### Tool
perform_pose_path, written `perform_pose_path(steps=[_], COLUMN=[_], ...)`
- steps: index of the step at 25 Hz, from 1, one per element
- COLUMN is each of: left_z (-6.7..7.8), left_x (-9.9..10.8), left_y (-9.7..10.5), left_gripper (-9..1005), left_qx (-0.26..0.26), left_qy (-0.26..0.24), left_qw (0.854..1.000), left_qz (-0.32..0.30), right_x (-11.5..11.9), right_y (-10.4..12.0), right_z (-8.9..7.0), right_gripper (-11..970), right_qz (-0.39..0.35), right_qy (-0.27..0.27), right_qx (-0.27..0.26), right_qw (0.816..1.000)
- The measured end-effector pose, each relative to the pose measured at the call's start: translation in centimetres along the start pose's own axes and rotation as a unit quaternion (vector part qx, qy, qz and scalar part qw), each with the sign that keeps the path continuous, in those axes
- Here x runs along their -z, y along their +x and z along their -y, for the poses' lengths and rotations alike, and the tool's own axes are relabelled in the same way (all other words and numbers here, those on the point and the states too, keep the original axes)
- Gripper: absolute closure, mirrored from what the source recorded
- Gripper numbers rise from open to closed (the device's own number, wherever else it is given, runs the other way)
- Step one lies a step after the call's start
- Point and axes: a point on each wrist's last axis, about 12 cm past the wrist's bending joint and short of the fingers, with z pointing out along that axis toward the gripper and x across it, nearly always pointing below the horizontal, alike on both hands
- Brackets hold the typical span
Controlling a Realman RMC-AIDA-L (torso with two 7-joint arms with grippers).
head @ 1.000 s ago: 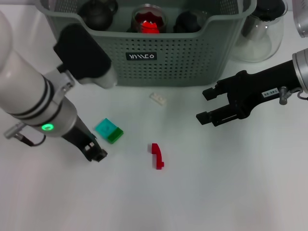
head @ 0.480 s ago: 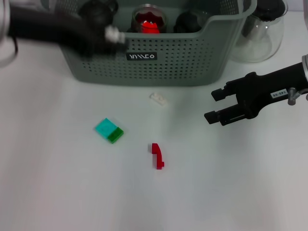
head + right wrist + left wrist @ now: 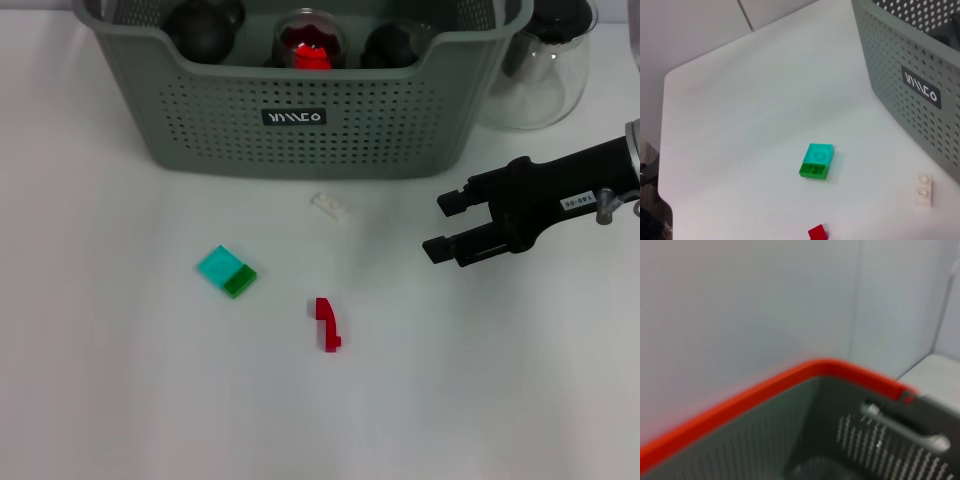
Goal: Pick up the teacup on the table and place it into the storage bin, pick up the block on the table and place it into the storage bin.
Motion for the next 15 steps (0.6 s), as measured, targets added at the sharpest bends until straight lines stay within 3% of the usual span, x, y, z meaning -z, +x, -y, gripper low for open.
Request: perform_pose_path(steps=[6,15], left_z=[-0.9,-0.6], left_x=[-4.8,-6.2], left_y=[0.4,0.1], left_gripper=[507,478], left_qx=[0.029,0.030], left_qy=[-0.008,-0.036], left_qw=[0.998,0.998], left_qz=[-0.047,-0.032], right_x=[-0.1,-0.2], right_y=[-0.1,-0.3], right_z=[0.1,0.2], right_gripper=[165,165], right_qz=[0.001,0.001], right_qy=[0.003,0.007], right_qx=[0.000,0.004], right_qw=[1.000,1.000])
